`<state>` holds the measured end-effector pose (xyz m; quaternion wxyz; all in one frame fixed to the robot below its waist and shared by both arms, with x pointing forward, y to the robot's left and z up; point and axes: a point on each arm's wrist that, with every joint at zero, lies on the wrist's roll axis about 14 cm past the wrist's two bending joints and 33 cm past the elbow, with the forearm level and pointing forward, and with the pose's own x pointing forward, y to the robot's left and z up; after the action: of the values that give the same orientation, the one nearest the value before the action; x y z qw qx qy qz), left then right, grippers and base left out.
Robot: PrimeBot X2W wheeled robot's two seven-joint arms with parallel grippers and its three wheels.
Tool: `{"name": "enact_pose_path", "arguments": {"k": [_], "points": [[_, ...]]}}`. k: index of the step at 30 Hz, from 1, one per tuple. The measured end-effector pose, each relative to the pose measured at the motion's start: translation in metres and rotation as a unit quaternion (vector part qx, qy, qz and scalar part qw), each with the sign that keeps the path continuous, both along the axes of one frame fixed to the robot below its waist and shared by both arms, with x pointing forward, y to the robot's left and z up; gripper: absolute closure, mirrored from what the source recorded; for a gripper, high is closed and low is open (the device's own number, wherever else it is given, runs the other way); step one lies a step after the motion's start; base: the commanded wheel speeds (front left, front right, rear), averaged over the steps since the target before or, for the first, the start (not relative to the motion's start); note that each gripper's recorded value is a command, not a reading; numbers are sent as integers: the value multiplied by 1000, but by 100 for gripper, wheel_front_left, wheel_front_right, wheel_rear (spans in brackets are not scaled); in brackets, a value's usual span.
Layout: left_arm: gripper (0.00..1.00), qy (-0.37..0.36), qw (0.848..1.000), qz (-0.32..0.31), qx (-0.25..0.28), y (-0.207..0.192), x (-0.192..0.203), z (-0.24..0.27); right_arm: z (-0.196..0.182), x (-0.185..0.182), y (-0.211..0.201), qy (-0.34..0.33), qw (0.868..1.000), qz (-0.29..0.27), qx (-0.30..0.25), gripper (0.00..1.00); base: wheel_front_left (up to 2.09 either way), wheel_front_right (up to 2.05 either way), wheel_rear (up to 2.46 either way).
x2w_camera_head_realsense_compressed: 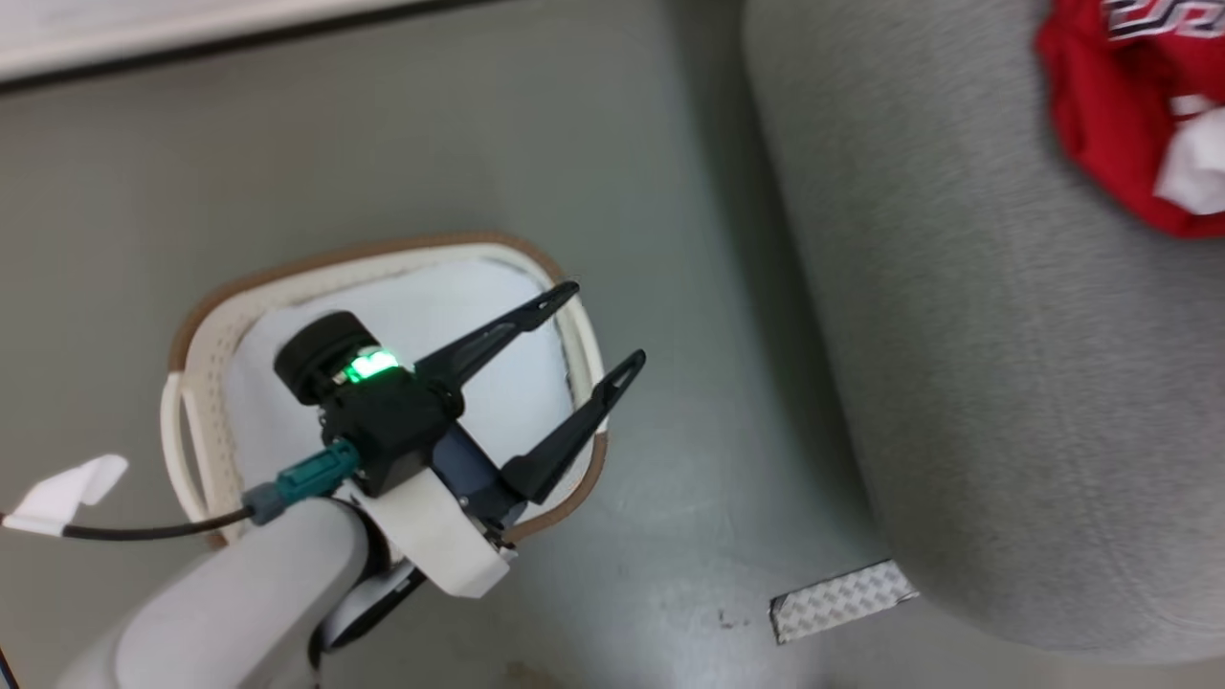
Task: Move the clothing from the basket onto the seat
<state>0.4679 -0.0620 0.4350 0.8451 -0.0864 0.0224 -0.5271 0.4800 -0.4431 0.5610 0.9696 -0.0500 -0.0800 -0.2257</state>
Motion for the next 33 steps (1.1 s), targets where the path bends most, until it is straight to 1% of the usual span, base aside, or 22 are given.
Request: {"name": "enact_pose_path", "arguments": {"k": [3, 5, 7, 9, 11, 13, 14, 15, 16, 17, 18, 19, 21, 26, 27, 31, 33], "points": [[0, 9, 1000, 12, 3, 10, 7, -13, -33, 19, -1, 44, 999, -2, 16, 100, 0, 0, 0], [0, 15, 1000, 18, 5, 15, 11, -21, -59, 30, 1, 86, 996, -2, 25, 100, 0, 0, 0], [0, 23, 999, 23, 9, 19, 12, -29, -86, 37, 4, 130, 991, -2, 41, 100, 0, 0, 0], [0, 27, 999, 28, 11, 23, 13, -34, -104, 42, 8, 164, 986, 3, 36, 100, 0, 0, 0], [0, 29, 999, 31, 13, 25, 13, -36, -118, 44, 11, 191, 980, 4, 48, 100, 0, 0, 0], [0, 29, 999, 33, 15, 26, 13, -36, -137, 39, 12, 229, 971, -2, 69, 100, 0, 0, 0], [0, 27, 999, 34, 14, 26, 14, -34, -147, 35, 13, 255, 963, -4, 81, 80, 0, 0, 0], [0, 25, 999, 35, 13, 26, 14, -32, -153, 32, 15, 272, 958, -5, 87, 66, 0, 0, 0], [0, 23, 999, 36, 11, 26, 14, -29, -155, 31, 16, 278, 956, -5, 94, 66, 0, 0, 0], [0, 22, 999, 37, 11, 26, 14, -28, -157, 29, 16, 286, 953, -7, 102, 43, 0, 0, 0], [0, 20, 999, 38, 11, 27, 14, -26, -161, 26, 17, 300, 947, -8, 111, 5, 0, 0, 0], [0, 18, 999, 40, 9, 27, 15, -23, -162, 25, 20, 308, 945, -6, 113, 0, 0, 0, 0], [0, 15, 999, 41, 8, 26, 14, -19, -157, 26, 21, 304, 946, -3, 114, 0, 0, 0, 0], [0, 8, 999, 47, 8, 26, 11, -8, -146, 18, 29, 316, 942, 6, 111, 0, 0, 0, 0], [0, 8, 999, 48, 9, 25, 9, -6, -144, 14, 29, 319, 941, 6, 112, 0, 0, 0, 0], [0, 5, 999, 50, 6, 19, -1, 10, -142, -13, 35, 348, 930, 9, 121, 0, 0, 0, 0], [0, 1, 999, 54, 2, 16, -7, 21, -131, -25, 35, 347, 930, 10, 120, 0, 0, 0, 0]]}}
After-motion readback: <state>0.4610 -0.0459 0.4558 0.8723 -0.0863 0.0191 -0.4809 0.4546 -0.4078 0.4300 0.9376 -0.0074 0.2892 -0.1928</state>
